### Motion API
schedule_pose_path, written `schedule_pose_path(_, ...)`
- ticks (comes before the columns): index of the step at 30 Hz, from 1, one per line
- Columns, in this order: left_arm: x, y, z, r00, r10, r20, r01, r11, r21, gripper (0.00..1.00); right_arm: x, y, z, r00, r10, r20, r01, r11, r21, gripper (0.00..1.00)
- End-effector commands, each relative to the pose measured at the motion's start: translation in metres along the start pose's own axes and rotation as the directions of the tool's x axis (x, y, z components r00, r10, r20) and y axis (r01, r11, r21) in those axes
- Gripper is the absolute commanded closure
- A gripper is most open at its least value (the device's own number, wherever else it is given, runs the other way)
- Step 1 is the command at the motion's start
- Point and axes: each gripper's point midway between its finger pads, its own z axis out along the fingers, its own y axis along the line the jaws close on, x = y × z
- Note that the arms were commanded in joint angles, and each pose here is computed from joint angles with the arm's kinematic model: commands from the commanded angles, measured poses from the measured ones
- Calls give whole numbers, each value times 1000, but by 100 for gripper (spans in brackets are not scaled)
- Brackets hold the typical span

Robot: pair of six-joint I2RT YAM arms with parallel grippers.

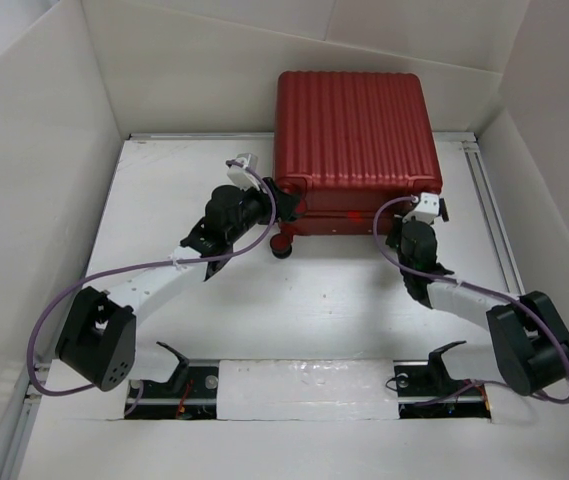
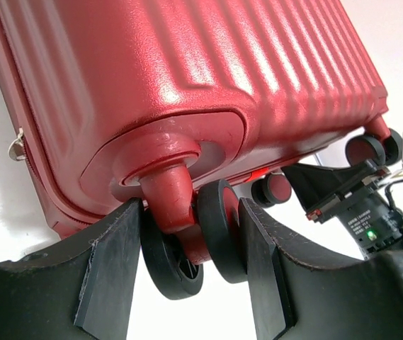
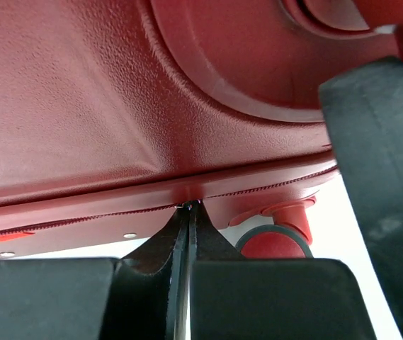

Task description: Pack the luggage

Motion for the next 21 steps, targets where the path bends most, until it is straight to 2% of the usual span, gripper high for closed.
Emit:
schedule_pose_path(1,-9,-45,-22,998,64,14,-65,983,174,100,-47,14,6,984,89,156,-80,995,-60,100)
schedule_pose_path(3,-6,-43,-19,998,63,4,-63,984,169,100,-47,13,4,982,92,162,-83,995,-62,100)
schedule_pose_path(7,-5,-55,-20,999,39,-8,-36,972,233,100,-35,42,-4,985,101,141,-78,984,-160,100)
schedule_pose_path(9,8,-64,-18,998,35,-46,-22,964,265,100,-27,81,-14,987,110,120,-77,964,-255,100)
schedule_pose_path(11,7,-79,-18,999,40,-37,-28,958,287,100,-13,114,-20,988,120,96,-84,945,-316,100)
schedule_pose_path(12,18,-88,-19,997,46,-62,-25,951,307,100,-5,145,-35,990,116,83,-75,919,-388,100)
schedule_pose_path(15,18,-104,-22,997,40,-71,-13,938,346,100,9,203,-63,987,148,57,-99,856,-508,100)
schedule_pose_path(18,18,-117,-29,996,24,-87,12,921,390,100,19,228,-79,981,192,30,-144,820,-555,100)
schedule_pose_path(21,15,-130,-42,996,-5,-90,43,900,435,100,28,263,-106,967,253,-14,-192,700,-688,100)
